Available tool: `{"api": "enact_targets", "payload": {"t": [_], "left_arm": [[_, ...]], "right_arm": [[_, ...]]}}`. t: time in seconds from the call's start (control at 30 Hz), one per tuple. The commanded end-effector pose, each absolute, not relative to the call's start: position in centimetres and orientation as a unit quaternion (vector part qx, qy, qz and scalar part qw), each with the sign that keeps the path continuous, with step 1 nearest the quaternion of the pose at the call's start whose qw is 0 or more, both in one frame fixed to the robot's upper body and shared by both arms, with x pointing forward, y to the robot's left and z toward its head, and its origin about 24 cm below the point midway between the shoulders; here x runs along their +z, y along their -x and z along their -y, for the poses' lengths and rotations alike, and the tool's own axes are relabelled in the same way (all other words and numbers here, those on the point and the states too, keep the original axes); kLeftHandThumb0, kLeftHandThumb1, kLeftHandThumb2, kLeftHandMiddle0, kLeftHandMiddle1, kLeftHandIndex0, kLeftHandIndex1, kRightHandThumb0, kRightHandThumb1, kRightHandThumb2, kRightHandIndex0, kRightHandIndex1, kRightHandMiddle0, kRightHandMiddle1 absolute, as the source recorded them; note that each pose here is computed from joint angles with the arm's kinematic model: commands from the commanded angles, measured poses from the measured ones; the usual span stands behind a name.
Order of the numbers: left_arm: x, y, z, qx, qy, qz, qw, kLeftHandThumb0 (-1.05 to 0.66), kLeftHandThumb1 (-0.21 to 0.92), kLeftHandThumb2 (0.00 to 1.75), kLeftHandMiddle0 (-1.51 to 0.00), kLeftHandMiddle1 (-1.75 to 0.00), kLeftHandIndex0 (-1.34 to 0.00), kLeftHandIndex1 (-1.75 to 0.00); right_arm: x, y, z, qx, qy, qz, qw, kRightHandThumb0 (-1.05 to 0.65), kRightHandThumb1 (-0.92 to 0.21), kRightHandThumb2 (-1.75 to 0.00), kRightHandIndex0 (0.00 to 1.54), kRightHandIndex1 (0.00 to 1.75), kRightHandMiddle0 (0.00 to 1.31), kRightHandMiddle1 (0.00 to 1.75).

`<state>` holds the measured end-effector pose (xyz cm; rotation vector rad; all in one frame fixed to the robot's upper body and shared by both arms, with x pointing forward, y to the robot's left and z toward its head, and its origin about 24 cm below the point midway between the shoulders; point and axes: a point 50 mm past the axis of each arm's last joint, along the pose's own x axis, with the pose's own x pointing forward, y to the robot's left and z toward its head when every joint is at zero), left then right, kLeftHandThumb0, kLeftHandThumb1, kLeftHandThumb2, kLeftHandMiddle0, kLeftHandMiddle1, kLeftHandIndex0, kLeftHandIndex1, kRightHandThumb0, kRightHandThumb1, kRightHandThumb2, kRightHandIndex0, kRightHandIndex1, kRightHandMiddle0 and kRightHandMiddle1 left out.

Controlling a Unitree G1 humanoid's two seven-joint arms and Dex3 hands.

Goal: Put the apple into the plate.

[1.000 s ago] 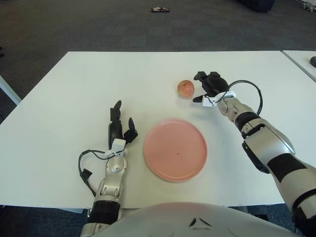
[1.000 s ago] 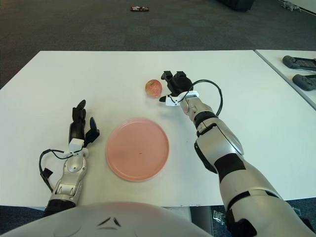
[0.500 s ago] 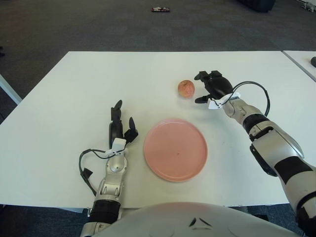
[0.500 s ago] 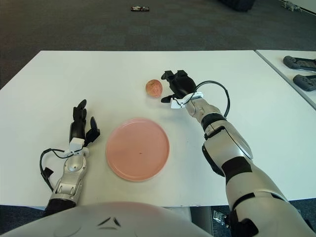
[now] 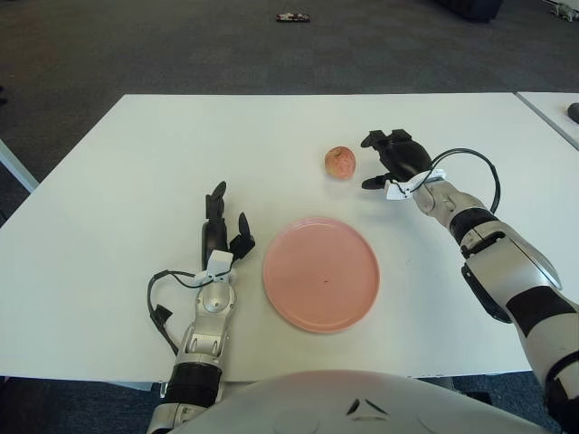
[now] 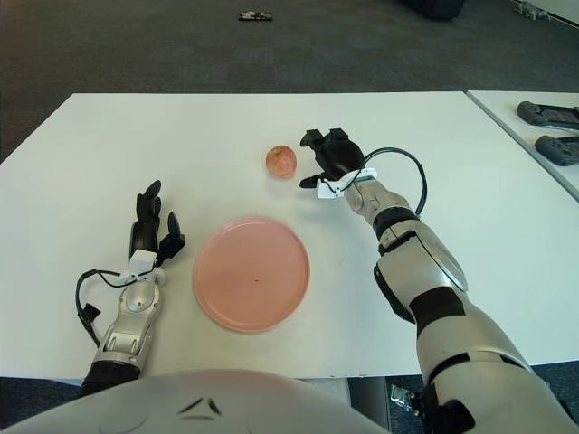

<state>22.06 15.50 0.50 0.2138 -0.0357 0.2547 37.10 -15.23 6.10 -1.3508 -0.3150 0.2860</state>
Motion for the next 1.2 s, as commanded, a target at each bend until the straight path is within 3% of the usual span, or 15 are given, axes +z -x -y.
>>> {"api": "enact_targets", "payload": {"t": [0.0, 0.13, 0.3, 0.5, 1.17], "left_arm": [[0.7, -22.5, -15.5, 0.121, -0.111, 0.020, 0.986, -0.87, 0.92, 0.93, -0.24, -0.10, 0.00, -0.62], [0.7, -22.4, -15.5, 0.122, -0.110, 0.020, 0.986, -0.87, 0.92, 0.93, -0.24, -0.10, 0.00, -0.62], [0.7, -22.3, -15.5, 0.124, -0.114, 0.021, 0.986, -0.87, 0.92, 0.93, -0.23, -0.10, 0.00, -0.62], [0.7, -22.3, -15.5, 0.124, -0.116, 0.022, 0.985, -0.87, 0.92, 0.93, -0.23, -0.10, 0.00, -0.62], [0.8, -22.0, -15.2, 0.126, -0.116, 0.032, 0.985, -0.85, 0.92, 0.91, -0.24, -0.10, 0.00, -0.63]], "right_arm": [[7.8, -38.1, 13.7, 0.122, 0.602, 0.156, 0.774, -0.85, -0.91, -0.24, 0.08, 0.72, 0.00, 0.91], [8.0, -38.3, 13.3, 0.123, 0.595, 0.152, 0.779, -0.88, -0.91, -0.21, 0.03, 0.61, 0.00, 0.77], [7.6, -38.4, 11.5, 0.131, 0.598, 0.136, 0.779, -0.97, -0.92, -0.20, 0.01, 0.32, 0.00, 0.44], [7.4, -38.4, 10.3, 0.138, 0.603, 0.126, 0.776, -1.04, -0.92, -0.24, 0.00, 0.12, 0.00, 0.24], [7.0, -38.4, 7.5, 0.153, 0.618, 0.105, 0.764, -1.05, -0.92, -0.24, 0.00, 0.05, 0.00, 0.17]]}}
